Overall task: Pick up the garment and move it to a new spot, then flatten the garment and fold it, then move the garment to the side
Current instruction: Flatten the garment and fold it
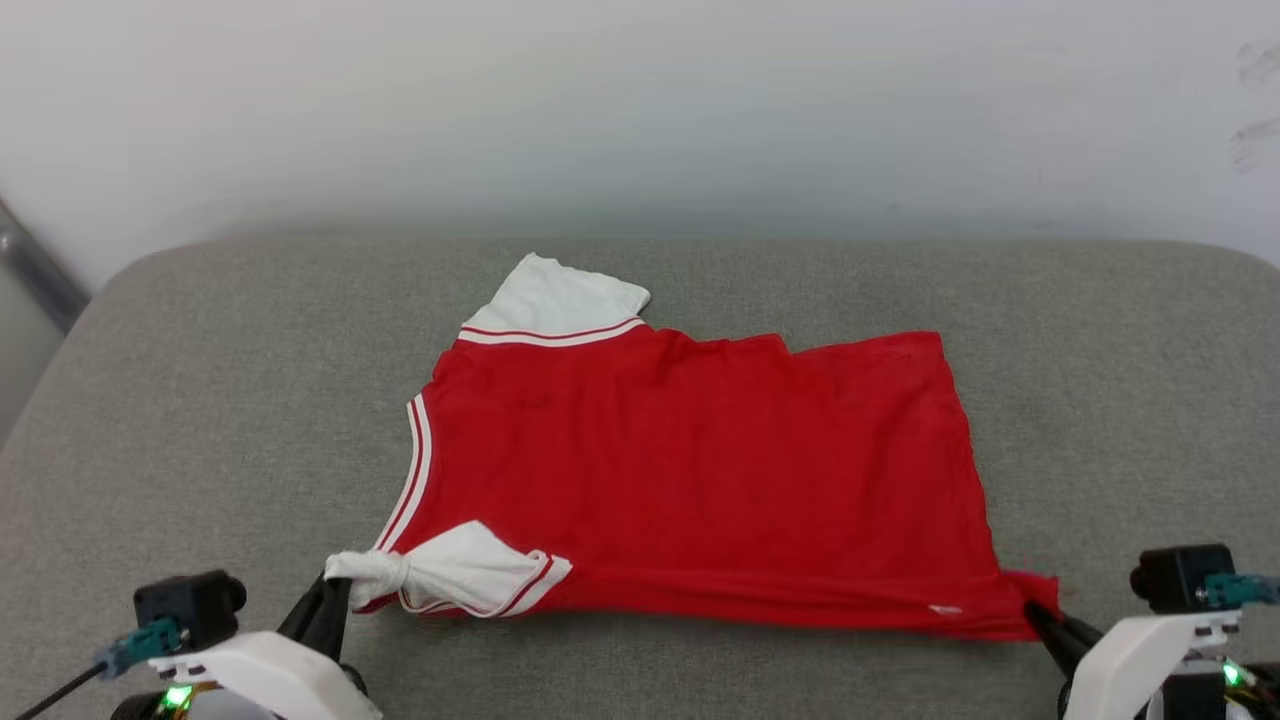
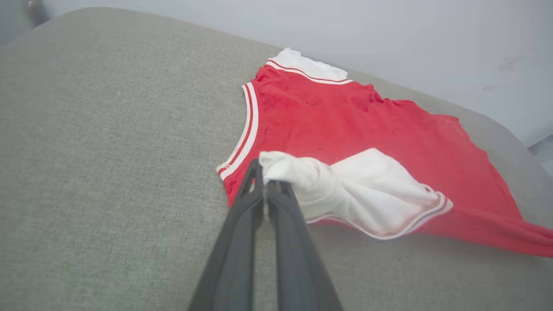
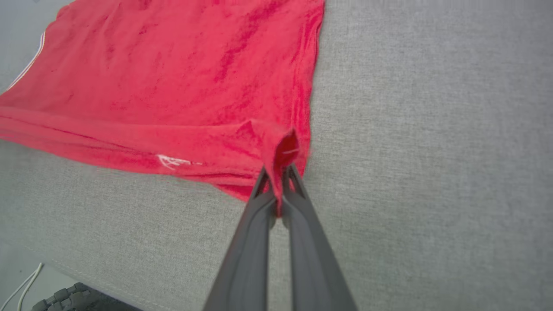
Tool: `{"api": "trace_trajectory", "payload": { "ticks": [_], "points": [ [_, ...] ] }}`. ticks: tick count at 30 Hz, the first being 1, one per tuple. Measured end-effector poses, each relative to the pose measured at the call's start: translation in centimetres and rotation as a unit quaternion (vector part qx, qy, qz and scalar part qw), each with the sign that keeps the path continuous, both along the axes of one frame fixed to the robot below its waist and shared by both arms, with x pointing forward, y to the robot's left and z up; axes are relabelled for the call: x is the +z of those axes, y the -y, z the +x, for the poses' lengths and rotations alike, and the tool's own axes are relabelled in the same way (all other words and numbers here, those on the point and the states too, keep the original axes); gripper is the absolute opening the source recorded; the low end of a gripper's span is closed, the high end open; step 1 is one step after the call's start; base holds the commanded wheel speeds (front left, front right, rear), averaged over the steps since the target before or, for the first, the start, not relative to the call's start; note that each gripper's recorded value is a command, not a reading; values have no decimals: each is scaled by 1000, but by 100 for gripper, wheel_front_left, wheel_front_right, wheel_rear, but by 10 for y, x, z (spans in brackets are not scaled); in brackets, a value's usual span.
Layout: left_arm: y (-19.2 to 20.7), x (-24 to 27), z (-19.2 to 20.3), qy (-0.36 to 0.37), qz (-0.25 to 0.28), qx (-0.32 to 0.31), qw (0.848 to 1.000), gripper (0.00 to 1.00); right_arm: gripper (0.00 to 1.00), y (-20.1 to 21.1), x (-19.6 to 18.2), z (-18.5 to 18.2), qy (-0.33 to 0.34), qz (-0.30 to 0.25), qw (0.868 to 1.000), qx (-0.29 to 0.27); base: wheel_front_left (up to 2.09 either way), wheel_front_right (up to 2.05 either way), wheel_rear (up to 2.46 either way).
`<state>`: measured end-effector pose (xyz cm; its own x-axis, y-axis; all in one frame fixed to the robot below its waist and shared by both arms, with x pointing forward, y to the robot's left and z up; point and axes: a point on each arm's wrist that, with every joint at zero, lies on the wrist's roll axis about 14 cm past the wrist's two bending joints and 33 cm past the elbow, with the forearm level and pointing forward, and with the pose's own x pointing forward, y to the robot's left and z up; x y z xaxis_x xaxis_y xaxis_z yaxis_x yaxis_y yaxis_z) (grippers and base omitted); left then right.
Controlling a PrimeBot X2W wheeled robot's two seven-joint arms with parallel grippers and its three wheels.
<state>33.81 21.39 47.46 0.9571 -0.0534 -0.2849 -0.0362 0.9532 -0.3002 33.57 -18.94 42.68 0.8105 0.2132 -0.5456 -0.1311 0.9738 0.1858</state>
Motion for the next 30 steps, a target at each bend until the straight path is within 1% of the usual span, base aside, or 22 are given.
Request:
{"api": "trace_trajectory", "payload": {
  "ticks": [5,10,11,12,15,20,21,22,23,24,25,26,30],
  "points": [
    [6,-3,36,1,2,-18,1000,0,0,-11,15,42,25,-6,1000,15,0,0,0],
    [8,-10,71,7,8,-26,1000,0,0,-11,6,76,19,-20,999,21,0,0,0],
    [8,-10,71,7,8,-26,1000,0,0,-11,6,76,19,-20,999,21,0,0,0],
    [12,-16,83,3,6,-32,999,0,0,-9,-3,86,9,-30,999,24,0,0,0],
    [18,-35,97,-18,-1,-38,999,0,0,-13,-22,96,-12,-33,999,31,0,0,0],
    [28,-79,101,-81,-20,-51,995,0,0,-17,-56,99,-51,-32,998,35,0,0,0],
    [30,-86,100,-93,-26,-54,994,6,18,-17,-59,100,-53,-32,998,34,0,0,0],
    [30,-92,98,-102,-31,-53,993,27,45,-17,-61,100,-53,-32,998,34,0,0,0],
    [30,-93,100,-102,-33,-51,993,44,85,-17,-61,99,-51,-30,998,33,0,0,0],
    [28,-94,100,-104,-33,-49,993,67,100,-18,-62,99,-49,-28,998,32,0,0,0],
    [28,-95,99,-106,-37,-49,992,91,100,-18,-61,98,-42,-26,998,29,0,0,0],
    [27,-95,98,-107,-42,-46,992,100,100,-19,-58,98,-33,-18,999,25,0,0,0],
    [23,-87,95,-96,-46,-40,994,100,100,-20,-42,95,20,2,1000,11,0,0,0]
  ]
}}
